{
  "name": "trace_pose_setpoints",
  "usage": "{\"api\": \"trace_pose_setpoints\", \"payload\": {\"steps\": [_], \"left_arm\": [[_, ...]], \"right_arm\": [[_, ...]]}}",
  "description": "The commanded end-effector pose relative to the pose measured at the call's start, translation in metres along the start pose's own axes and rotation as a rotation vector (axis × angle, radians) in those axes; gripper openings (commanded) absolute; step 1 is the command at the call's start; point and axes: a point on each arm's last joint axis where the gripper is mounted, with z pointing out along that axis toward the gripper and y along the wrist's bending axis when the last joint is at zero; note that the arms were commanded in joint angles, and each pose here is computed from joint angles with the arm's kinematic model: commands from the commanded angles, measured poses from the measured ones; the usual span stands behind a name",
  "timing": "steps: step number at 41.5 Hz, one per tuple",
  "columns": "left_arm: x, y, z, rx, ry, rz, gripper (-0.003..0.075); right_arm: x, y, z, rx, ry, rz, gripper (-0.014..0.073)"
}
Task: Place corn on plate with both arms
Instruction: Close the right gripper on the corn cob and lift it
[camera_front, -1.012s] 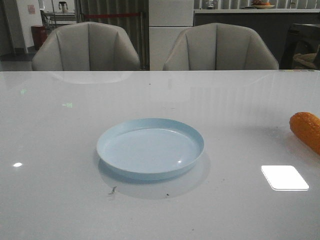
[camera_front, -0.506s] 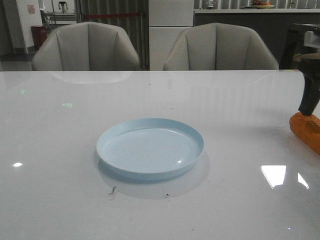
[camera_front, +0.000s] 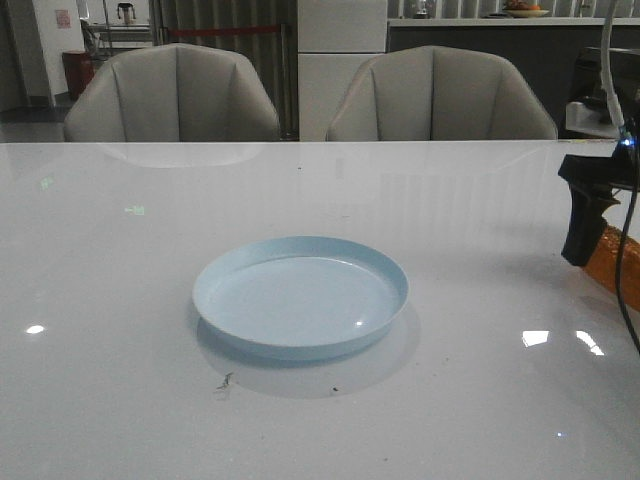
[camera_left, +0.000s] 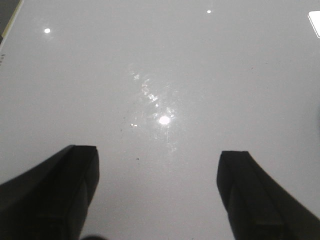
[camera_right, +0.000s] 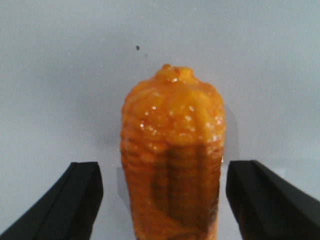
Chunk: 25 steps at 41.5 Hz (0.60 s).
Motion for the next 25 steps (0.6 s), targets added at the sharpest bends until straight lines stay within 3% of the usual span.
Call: {"api": "trace_pose_setpoints", "payload": {"steps": [1,8,12,25], "left_arm": [[-0.0160,0.0019,-0.0075,-0.010,-0.118,-0.003,0.0546],[-0.0159,0.0019,-0.0075,-0.010,-0.117,-0.003,0.0546],[-0.0159,0.0019,-0.0075,-0.010,-0.117,-0.003,0.0546],[-0.0158,0.0019,-0.0075,-0.010,-0.116,-0.003,0.0546]], "right_arm": [[-0.0058,0.0053,-0.0271,0.001,-0.068,-0.024,0.0613],[-0.0065,0.0052,-0.0274,0.003,-0.074,-0.024,0.0608],[-0.0063,0.0048,-0.0274,0.007,-0.072,-0.027,0.0546],[-0.0071,0.0045,-0.0275,0.010,-0.081,-0.027,0.0116]]}}
